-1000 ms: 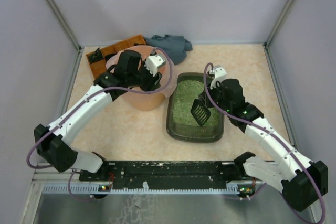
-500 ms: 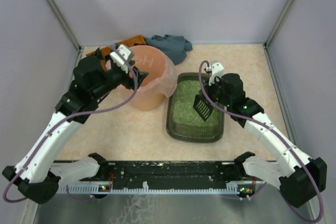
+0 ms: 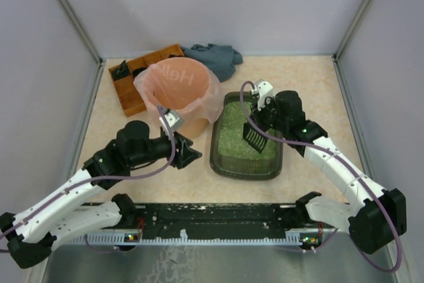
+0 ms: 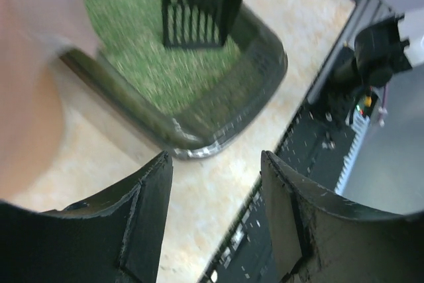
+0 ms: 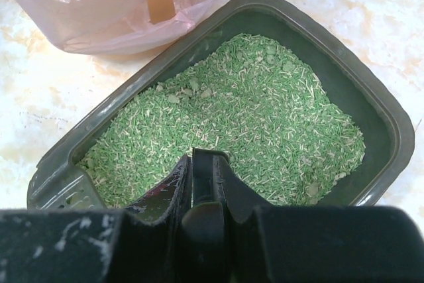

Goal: Clean the litter box

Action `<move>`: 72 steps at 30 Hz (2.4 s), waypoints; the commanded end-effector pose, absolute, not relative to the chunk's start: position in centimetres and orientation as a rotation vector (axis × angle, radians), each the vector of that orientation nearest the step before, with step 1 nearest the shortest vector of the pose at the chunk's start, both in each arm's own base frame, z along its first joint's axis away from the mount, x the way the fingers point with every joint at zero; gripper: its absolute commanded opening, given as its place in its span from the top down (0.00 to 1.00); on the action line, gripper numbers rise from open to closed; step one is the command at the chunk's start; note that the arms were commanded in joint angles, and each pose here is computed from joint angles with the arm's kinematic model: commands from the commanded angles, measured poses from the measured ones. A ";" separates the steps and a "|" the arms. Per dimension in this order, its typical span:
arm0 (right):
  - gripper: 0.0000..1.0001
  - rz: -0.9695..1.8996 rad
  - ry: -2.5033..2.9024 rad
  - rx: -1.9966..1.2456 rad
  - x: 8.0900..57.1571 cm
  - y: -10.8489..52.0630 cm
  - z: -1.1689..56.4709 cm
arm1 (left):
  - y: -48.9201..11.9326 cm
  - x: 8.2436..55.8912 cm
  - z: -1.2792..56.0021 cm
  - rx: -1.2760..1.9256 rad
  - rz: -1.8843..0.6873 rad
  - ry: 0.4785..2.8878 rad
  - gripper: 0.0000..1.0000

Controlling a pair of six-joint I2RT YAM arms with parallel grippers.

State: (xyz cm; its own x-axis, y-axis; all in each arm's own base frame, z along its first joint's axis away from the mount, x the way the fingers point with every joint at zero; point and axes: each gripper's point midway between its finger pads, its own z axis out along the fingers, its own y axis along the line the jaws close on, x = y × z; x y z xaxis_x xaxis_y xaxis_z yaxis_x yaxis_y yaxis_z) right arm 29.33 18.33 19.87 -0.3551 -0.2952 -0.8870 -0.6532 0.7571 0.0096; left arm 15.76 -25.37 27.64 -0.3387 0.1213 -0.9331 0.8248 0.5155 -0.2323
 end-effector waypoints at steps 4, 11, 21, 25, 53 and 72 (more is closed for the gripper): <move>1.00 0.399 1.723 -0.808 30.5 18.7 25.9 | -26.2 13.6 22.1 0.685 -1.030 1.899 0.39; 1.00 0.259 1.694 -0.872 31.7 17.6 25.4 | -27.7 14.0 17.8 0.603 -1.081 1.928 0.38; 1.00 0.095 1.819 -0.604 33.8 14.4 22.6 | -29.7 15.4 14.9 0.572 -1.015 1.979 0.38; 1.00 -0.003 1.840 -0.503 33.9 14.6 21.9 | -30.0 15.6 13.8 0.588 -0.992 2.007 0.38; 1.00 -0.317 2.072 -0.073 30.3 17.0 15.3 | -29.8 15.0 10.7 0.621 -0.951 2.085 0.48; 1.00 0.511 1.824 0.212 30.9 24.9 21.9 | -30.1 14.9 10.2 0.631 -0.949 2.107 0.49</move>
